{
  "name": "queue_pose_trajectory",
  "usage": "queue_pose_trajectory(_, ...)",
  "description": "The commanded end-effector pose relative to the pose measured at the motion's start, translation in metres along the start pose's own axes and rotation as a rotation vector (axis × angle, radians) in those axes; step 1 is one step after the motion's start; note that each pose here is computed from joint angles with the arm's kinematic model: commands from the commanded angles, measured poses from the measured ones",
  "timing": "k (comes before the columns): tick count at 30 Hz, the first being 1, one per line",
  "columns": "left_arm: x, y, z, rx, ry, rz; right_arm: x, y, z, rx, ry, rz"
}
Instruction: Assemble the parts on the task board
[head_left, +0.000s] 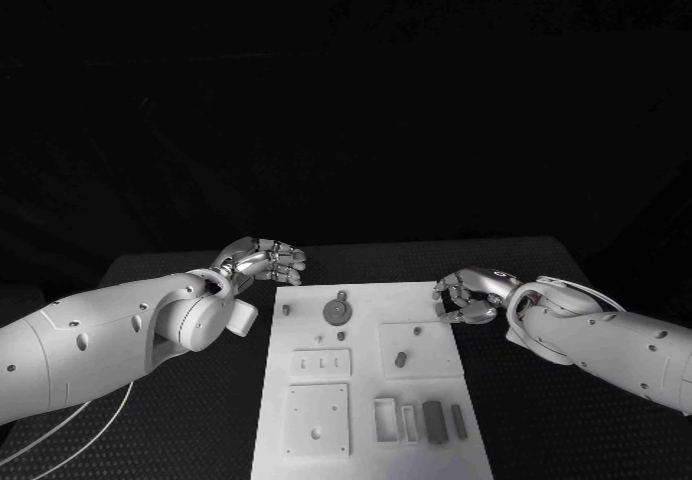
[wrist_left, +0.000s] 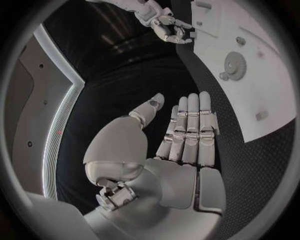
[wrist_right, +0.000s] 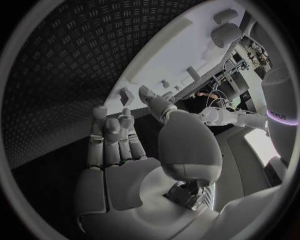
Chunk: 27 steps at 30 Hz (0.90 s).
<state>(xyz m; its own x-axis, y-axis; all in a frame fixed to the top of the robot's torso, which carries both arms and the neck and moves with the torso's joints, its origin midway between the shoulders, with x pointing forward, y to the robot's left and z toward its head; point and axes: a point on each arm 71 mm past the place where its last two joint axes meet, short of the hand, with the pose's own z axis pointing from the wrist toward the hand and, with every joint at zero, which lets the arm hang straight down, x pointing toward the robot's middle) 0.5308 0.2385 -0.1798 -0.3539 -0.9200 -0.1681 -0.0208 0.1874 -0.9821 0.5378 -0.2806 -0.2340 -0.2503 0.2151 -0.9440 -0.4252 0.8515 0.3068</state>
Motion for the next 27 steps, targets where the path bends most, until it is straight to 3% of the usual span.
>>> queue_pose_trajectory(1, 0.0022, -0.0013, 0.0003, 0.015, 0.02, -0.001, 0.0034, 0.0007, 0.0005, -0.013, 0.014, -0.003)
queue_pose_trajectory(27, 0.0024, -0.0009, -0.0006, 0.009, 0.023, -0.002, 0.0072, -0.0021, 0.0052, 0.001, 0.015, -0.006)
